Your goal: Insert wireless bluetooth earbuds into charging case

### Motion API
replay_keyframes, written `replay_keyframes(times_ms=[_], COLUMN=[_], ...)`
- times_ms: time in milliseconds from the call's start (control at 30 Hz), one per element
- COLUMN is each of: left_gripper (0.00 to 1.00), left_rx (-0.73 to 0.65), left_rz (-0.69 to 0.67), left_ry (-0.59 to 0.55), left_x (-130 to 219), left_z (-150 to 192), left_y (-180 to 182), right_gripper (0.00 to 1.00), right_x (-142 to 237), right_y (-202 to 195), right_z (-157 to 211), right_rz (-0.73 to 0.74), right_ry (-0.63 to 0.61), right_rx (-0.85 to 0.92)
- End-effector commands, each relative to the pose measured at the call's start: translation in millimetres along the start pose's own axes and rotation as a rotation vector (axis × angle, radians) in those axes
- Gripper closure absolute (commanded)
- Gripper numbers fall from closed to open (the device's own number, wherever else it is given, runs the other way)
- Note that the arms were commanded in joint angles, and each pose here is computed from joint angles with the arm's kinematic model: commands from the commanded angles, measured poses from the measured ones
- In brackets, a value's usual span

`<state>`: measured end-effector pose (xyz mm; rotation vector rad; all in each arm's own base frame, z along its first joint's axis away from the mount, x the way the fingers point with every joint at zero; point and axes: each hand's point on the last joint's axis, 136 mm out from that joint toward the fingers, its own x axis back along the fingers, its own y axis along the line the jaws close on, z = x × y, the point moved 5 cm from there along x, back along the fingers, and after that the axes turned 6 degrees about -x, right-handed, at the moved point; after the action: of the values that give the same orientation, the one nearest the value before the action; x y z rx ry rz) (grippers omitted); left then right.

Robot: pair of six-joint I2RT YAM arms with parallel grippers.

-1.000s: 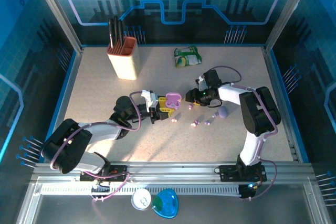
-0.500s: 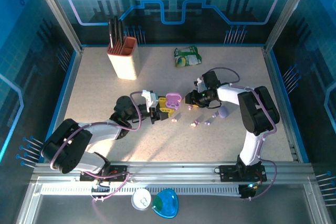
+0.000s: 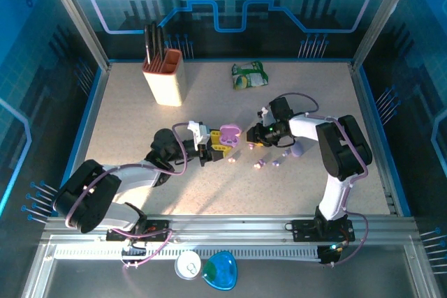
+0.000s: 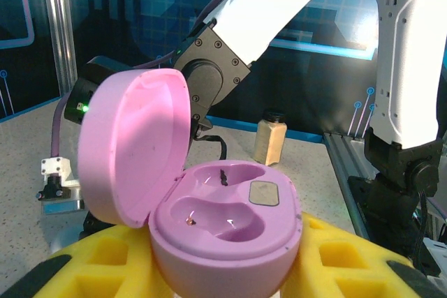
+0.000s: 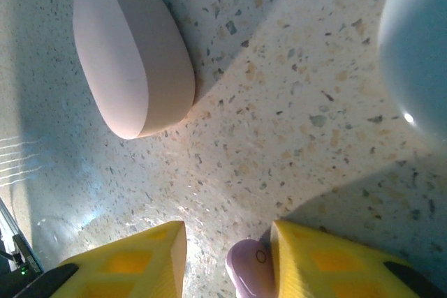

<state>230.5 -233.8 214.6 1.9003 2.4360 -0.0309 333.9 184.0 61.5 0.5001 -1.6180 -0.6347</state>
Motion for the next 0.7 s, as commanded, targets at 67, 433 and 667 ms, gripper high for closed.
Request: replay_keyframes(times_ms=[67,433,667], left_gripper=[0.72,0.72,0.72], left_rx=[-0.007,-0.002,-0.006], left_rz=[-0.004,0.005,-0.002], left_ry=[-0.007,-0.011,-0.008], left_x=[3.3,1.1,3.4], left_z=[-3.8,-4.4,-3.7], left_y=[-1.5,-0.5,-1.9], right_gripper=[0.6,0.66,0.68], right_x=[4.2,2.9,-2.1], right_y=[3.8,11.2,10.6], right_z=[16.4,16.6,15.6], right_rz=[-0.003,-0.053,-0.061], right_ry=[0.044,0.041,0.052], right_rx=[0.04,0.049,0.044])
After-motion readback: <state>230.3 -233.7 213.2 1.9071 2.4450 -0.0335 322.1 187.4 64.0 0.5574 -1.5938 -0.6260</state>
